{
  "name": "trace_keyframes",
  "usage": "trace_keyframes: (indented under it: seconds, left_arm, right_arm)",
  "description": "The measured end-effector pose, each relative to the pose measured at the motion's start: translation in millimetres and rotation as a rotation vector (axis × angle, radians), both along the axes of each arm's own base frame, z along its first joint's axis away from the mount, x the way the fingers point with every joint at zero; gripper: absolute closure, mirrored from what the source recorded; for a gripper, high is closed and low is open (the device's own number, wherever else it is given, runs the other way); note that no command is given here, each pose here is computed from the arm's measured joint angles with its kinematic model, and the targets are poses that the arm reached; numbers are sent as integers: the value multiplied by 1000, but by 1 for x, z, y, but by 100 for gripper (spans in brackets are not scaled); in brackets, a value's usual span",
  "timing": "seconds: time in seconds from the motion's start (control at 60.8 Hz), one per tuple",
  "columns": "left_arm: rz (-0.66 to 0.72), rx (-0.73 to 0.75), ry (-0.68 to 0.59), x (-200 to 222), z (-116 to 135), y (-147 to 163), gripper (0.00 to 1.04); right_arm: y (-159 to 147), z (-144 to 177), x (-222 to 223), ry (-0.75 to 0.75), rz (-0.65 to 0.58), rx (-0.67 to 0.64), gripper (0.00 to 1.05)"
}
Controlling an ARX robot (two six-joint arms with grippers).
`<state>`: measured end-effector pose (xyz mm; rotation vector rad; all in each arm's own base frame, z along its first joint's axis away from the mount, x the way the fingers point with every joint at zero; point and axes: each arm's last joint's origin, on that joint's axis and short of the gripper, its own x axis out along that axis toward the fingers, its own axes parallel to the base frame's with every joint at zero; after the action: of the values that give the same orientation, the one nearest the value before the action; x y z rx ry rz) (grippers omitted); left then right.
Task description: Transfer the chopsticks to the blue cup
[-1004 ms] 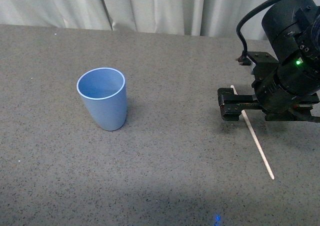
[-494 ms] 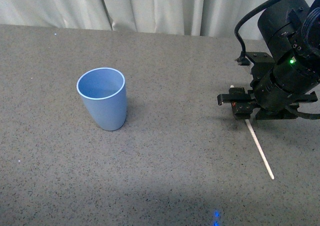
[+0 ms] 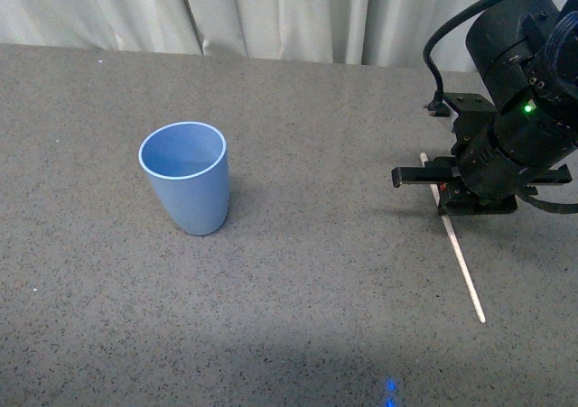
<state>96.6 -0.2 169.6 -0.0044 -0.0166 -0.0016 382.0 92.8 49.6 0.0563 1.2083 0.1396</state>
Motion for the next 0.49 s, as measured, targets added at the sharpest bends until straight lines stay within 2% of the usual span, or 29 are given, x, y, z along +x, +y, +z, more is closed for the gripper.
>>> trace_keyframes:
  seconds: [0.165,0.346,0.494]
  left_arm:
    - [0,0,0,0,0,0,7]
    - [0,0,0,0,0,0,7]
    - [0,0,0,0,0,0,7]
  right_arm:
    - [13,31,-16,-235,45,75,104]
    - [48,92,-34,-683,212,273,104]
    - [86,117,-46,-965,384,426,104]
